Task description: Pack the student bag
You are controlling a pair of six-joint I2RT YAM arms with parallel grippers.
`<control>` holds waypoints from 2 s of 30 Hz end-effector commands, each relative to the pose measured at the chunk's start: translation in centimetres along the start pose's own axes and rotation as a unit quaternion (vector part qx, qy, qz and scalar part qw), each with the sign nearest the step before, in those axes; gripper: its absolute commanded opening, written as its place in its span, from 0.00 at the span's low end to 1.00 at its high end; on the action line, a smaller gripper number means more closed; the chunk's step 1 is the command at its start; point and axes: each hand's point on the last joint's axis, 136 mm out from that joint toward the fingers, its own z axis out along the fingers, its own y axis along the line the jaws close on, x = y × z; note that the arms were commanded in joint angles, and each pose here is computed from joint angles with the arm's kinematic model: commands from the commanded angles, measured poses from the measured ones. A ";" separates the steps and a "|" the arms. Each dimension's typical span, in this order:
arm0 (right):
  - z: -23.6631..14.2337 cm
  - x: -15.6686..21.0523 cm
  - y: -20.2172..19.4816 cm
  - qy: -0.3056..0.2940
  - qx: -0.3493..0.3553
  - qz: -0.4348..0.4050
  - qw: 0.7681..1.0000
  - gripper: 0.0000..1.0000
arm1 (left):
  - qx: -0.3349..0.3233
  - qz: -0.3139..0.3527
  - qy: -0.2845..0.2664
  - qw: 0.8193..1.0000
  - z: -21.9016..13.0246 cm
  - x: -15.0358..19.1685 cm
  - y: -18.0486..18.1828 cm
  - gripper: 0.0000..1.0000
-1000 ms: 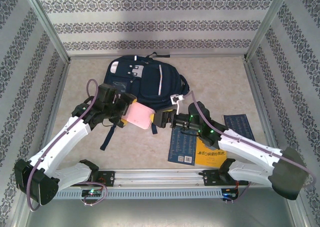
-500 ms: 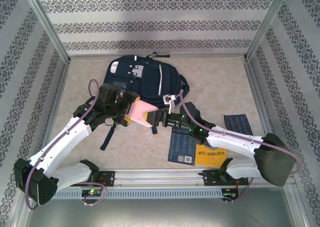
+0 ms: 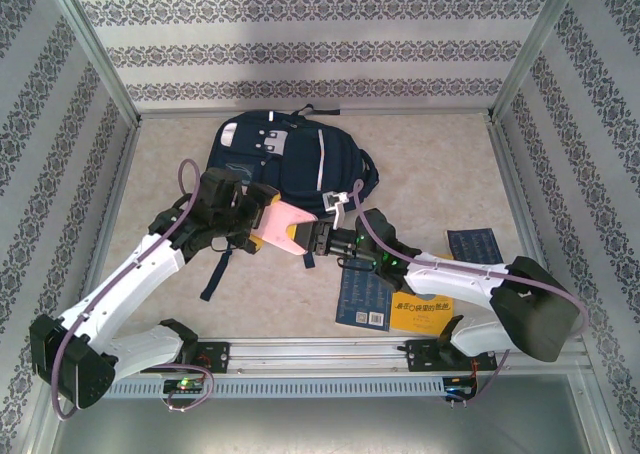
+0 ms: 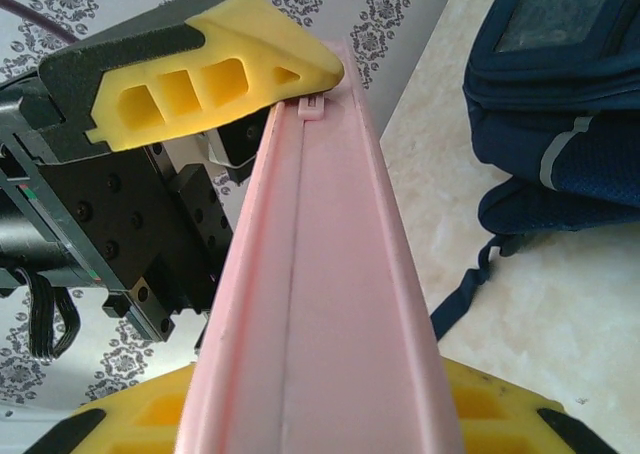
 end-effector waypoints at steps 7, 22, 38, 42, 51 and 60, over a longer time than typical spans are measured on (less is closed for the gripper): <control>-5.4 -3.2 -2.5 -0.092 0.072 -0.017 0.993 0.31 | -0.018 0.150 -0.022 0.988 -1.2 -0.1 -2.6 1.00; -24.7 -7.3 -11.0 -0.268 0.332 0.038 0.904 0.28 | -0.063 0.432 -0.048 0.898 5.5 -2.8 -12.0 0.97; -28.4 -7.3 -10.8 -0.286 0.394 -0.002 0.874 0.31 | -0.124 0.549 -0.010 0.827 20.5 -8.3 -15.5 0.79; -28.3 -7.1 -11.0 -0.283 0.395 -0.004 0.874 0.32 | -0.111 0.534 0.004 0.838 22.6 -9.2 -14.8 0.75; -27.9 -6.7 -11.6 -0.273 0.395 -0.006 0.877 0.31 | -0.068 0.526 0.051 0.846 25.5 -7.7 -14.4 0.61; -26.5 -6.1 -13.1 -0.256 0.379 0.023 0.889 0.30 | -0.050 0.532 0.066 0.843 25.4 -6.8 -14.6 0.43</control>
